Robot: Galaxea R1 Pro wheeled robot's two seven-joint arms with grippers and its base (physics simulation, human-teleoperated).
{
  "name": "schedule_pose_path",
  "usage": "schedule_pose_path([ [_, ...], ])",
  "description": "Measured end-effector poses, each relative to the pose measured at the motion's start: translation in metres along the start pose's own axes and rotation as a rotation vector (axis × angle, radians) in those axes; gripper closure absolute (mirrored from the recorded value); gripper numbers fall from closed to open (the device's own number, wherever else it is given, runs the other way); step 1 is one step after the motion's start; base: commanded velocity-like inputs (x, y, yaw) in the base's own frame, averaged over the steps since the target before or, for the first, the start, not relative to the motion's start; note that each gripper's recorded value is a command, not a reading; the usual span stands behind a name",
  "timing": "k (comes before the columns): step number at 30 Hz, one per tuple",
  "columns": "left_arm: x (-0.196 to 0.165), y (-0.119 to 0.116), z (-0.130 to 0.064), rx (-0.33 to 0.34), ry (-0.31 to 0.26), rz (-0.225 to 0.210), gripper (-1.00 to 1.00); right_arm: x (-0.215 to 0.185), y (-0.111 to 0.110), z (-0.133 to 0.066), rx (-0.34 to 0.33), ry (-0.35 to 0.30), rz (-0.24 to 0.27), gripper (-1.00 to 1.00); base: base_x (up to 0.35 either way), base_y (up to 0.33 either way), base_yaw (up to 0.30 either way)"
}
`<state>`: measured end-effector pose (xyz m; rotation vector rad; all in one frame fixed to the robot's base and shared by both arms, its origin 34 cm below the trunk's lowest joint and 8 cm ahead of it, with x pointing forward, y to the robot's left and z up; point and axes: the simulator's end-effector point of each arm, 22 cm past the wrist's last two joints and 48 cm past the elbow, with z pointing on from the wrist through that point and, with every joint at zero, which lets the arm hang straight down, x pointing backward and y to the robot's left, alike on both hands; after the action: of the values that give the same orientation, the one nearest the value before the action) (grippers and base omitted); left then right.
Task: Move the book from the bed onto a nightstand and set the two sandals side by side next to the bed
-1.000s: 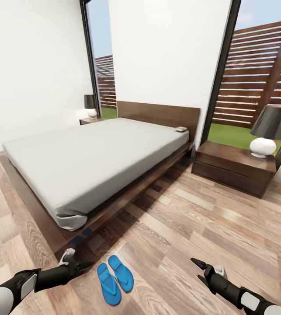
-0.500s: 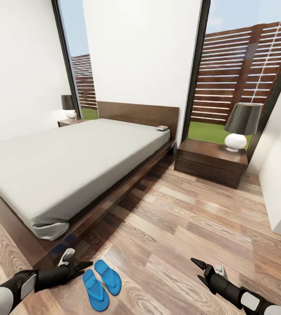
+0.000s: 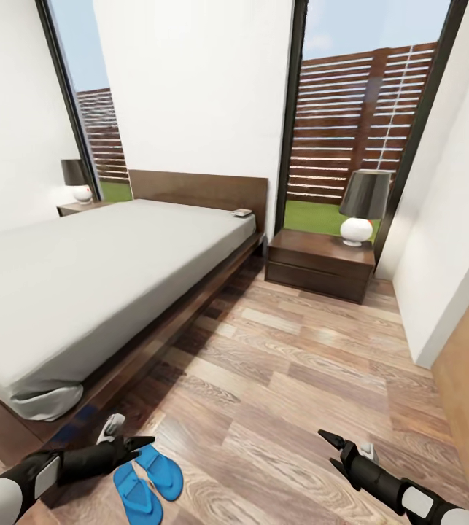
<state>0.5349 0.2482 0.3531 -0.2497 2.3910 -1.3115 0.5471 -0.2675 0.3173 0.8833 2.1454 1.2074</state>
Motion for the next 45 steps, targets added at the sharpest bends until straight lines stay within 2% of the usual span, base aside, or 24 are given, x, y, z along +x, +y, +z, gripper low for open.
schedule_pose_path([
  [16, 0.0004, 0.0, 0.0007, -0.001, 0.001, 0.0, -1.0, 0.0003, -0.0002, 0.0, 0.001, 0.001, -0.001, -1.0, 0.001, 0.0, -0.255],
  [30, 0.0004, 0.0, 0.0008, -0.001, 0.001, 0.0, -1.0, 0.0003, 0.0003, 0.0, 0.0, 0.003, -0.003, -1.0, 0.059, 0.0, -0.1],
  [45, 0.0005, -0.0005, 0.0014, 0.0, 0.001, 0.0, -1.0, 0.0001, 0.0004, 0.0001, -0.001, 0.002, -0.004, -1.0, 0.08, 0.0, -0.232],
])
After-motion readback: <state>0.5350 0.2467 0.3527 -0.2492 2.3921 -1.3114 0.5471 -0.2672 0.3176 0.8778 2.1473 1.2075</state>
